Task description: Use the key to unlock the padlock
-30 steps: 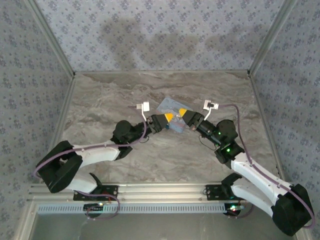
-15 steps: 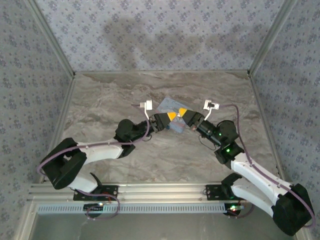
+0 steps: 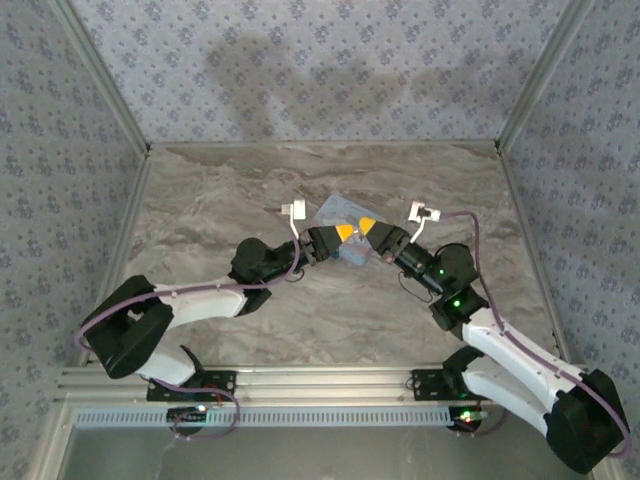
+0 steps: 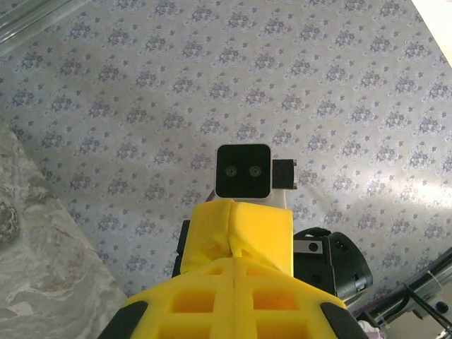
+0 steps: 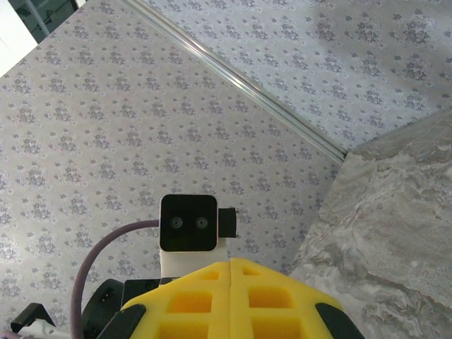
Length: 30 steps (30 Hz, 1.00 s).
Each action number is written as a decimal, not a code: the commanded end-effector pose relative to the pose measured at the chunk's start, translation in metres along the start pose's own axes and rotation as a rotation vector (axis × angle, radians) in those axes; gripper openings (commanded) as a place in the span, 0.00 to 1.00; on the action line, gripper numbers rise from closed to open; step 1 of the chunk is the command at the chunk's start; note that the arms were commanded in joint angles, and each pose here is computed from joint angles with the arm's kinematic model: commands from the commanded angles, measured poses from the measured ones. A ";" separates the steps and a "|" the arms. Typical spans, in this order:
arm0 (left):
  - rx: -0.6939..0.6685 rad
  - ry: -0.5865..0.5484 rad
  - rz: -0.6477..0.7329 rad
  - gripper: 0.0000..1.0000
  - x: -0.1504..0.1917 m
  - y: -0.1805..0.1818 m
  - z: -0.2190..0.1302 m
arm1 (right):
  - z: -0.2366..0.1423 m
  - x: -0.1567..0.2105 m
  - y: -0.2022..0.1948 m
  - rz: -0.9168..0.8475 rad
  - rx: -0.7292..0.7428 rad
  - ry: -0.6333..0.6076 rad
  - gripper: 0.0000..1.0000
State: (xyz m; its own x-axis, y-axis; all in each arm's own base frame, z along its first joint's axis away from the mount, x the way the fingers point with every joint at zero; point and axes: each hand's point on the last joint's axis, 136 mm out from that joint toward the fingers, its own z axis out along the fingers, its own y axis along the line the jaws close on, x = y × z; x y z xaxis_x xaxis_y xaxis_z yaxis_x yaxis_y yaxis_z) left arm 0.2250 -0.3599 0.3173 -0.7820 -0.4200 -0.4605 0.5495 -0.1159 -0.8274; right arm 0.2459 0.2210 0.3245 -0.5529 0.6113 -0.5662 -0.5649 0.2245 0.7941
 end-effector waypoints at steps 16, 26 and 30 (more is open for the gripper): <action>-0.173 0.237 0.152 0.00 0.006 -0.016 -0.007 | -0.031 0.001 -0.015 -0.084 0.198 0.222 0.34; -0.166 0.314 0.124 0.00 0.006 -0.027 -0.013 | -0.021 0.014 0.019 -0.100 0.022 0.383 0.40; -0.145 0.312 0.118 0.00 0.006 -0.030 -0.011 | -0.016 0.026 0.024 -0.120 0.000 0.425 0.43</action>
State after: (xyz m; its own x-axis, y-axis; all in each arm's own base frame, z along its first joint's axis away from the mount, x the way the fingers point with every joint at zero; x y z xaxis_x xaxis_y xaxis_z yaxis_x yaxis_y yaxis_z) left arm 0.2074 -0.3500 0.3143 -0.7995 -0.1281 -0.5869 0.5763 0.1120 -0.8095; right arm 0.2196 0.2216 0.3075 -0.7151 0.2630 -0.6476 -0.5699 0.3170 0.7581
